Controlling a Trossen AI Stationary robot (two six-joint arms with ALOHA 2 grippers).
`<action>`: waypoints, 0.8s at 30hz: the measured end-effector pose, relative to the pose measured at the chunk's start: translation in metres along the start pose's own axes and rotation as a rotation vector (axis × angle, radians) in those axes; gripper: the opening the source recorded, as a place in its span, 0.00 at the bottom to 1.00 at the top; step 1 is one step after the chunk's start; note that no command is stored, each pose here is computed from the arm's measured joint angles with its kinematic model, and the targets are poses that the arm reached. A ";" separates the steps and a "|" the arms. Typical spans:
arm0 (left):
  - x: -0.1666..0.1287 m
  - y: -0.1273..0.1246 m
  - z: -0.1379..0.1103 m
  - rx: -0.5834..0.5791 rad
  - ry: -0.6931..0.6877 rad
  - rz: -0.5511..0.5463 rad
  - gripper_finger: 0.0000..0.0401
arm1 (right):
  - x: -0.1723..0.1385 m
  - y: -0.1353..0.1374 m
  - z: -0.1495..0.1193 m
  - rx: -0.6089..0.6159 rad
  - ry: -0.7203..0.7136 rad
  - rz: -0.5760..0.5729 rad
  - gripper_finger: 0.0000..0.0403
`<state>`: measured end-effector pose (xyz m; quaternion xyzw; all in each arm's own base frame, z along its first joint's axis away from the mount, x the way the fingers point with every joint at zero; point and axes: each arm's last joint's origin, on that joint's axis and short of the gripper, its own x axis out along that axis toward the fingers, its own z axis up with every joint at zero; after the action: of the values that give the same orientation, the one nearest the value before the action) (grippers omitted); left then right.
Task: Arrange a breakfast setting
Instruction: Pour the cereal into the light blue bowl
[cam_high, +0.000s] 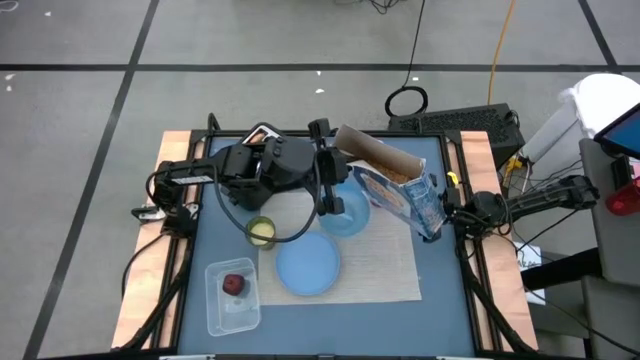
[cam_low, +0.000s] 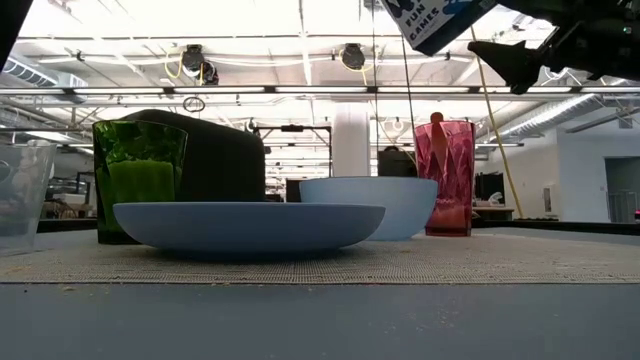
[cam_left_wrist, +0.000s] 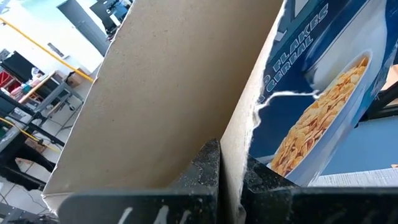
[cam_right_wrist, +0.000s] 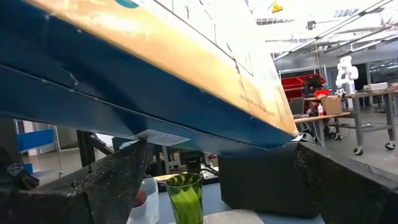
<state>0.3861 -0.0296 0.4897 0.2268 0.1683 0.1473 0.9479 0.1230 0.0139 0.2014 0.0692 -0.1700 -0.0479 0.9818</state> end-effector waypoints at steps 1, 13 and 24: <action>0.000 0.000 0.000 0.000 0.000 0.000 0.01 | 0.000 0.000 0.000 0.000 0.000 0.000 0.97; 0.000 0.000 0.000 -0.055 0.000 0.000 0.01 | 0.000 0.000 -0.001 -0.274 0.007 0.000 0.97; 0.000 0.001 0.000 -0.155 -0.005 0.003 0.01 | 0.000 0.002 0.001 -0.312 -0.020 0.055 0.97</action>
<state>0.3863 -0.0293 0.4903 0.1533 0.1536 0.1606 0.9629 0.1226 0.0154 0.2028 -0.0895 -0.1718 -0.0477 0.9799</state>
